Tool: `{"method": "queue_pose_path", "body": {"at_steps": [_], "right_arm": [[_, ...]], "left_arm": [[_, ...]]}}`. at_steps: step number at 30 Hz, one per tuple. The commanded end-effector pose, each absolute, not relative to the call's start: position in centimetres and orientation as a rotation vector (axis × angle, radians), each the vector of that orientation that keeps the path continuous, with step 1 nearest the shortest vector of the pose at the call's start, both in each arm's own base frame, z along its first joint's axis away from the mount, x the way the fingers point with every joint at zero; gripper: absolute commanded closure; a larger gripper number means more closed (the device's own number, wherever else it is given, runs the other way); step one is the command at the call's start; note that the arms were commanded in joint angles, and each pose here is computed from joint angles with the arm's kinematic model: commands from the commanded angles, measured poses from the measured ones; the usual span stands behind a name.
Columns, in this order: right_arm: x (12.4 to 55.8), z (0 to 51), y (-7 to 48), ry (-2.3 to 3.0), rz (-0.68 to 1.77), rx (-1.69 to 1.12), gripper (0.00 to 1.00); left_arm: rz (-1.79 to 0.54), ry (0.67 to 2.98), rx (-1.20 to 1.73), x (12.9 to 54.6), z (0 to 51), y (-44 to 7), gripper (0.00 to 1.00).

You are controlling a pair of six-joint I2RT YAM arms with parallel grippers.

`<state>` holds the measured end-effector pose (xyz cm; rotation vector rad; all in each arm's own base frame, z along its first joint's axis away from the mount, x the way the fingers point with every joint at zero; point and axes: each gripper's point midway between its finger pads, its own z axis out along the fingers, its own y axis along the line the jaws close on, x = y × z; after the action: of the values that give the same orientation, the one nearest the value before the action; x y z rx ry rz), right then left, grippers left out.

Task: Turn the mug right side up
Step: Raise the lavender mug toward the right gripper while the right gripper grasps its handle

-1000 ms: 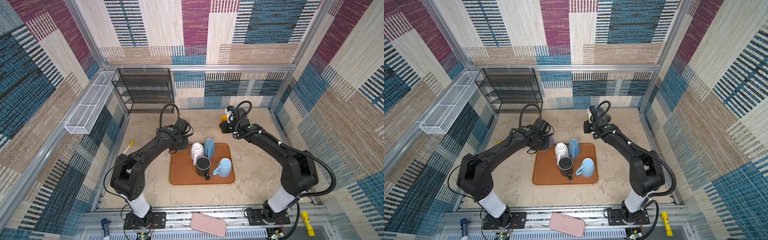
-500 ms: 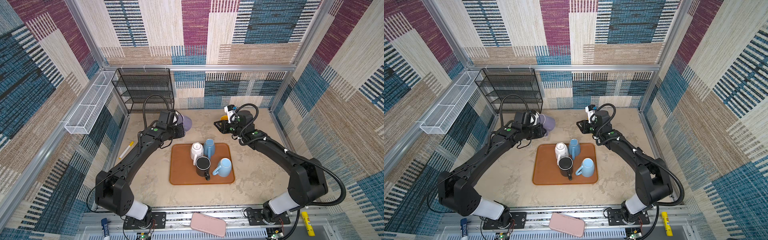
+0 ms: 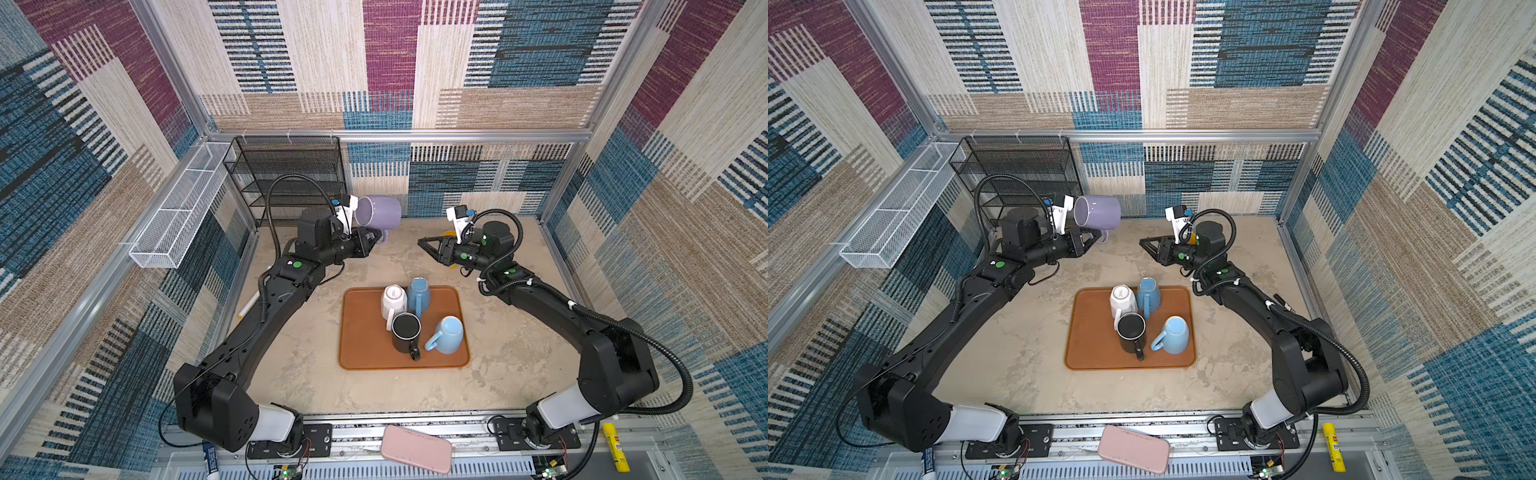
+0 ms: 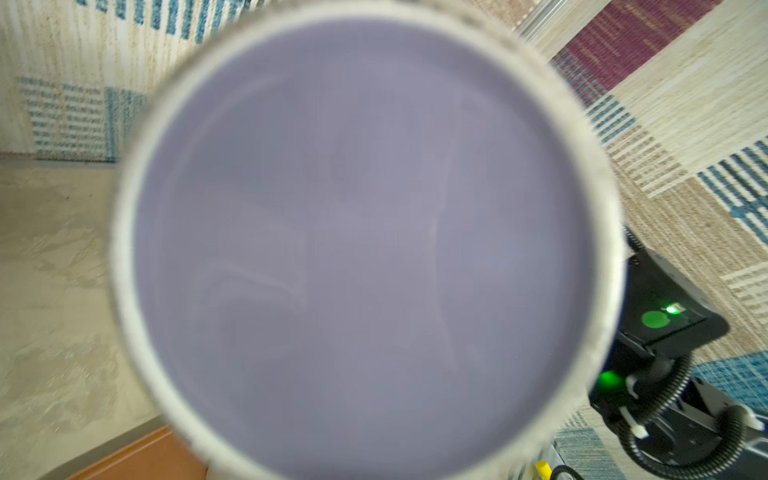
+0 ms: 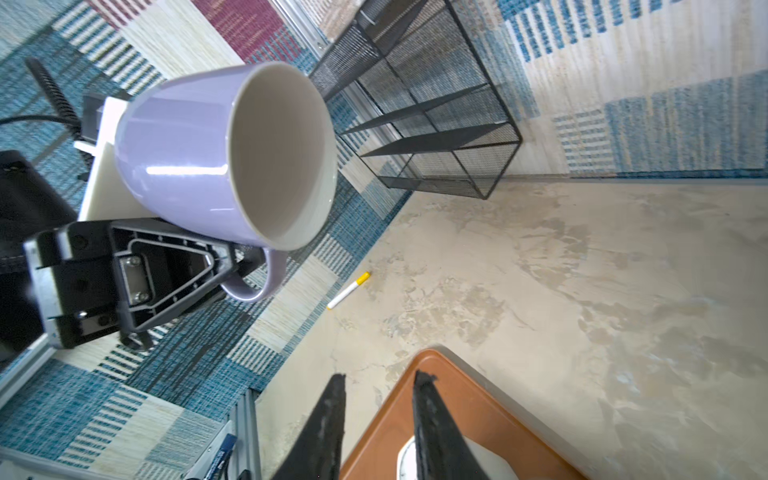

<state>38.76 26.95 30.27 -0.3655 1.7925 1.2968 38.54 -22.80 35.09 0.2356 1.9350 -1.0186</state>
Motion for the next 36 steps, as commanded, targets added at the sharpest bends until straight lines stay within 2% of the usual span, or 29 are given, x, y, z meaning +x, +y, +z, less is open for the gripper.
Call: {"method": "queue_pose_path", "body": {"at_steps": [1, 7, 17, 27, 36], "right_arm": [[37.2, 33.7, 27.6, 1.642, 1.427, -0.431, 0.69], [35.5, 36.2, 28.0, 1.518, 1.587, -0.468, 0.67], [34.3, 38.2, 29.6, 1.44, 1.652, -0.539, 0.58], [33.9, 39.2, 30.8, 1.4, 1.693, -0.582, 0.59], [33.6, 39.8, 31.3, 1.377, 1.71, -0.612, 0.65]], "left_arm": [[-1.127, 1.722, 0.353, 37.6, 39.7, -24.1, 1.0], [-1.237, 1.595, 0.414, 36.2, 41.3, -24.9, 1.0], [-1.337, 1.505, 0.479, 34.7, 42.3, -25.5, 1.0], [-1.402, 1.47, 0.521, 34.0, 42.1, -26.1, 1.0], [-1.474, 1.436, 0.554, 33.9, 42.3, -26.8, 1.0]]}}
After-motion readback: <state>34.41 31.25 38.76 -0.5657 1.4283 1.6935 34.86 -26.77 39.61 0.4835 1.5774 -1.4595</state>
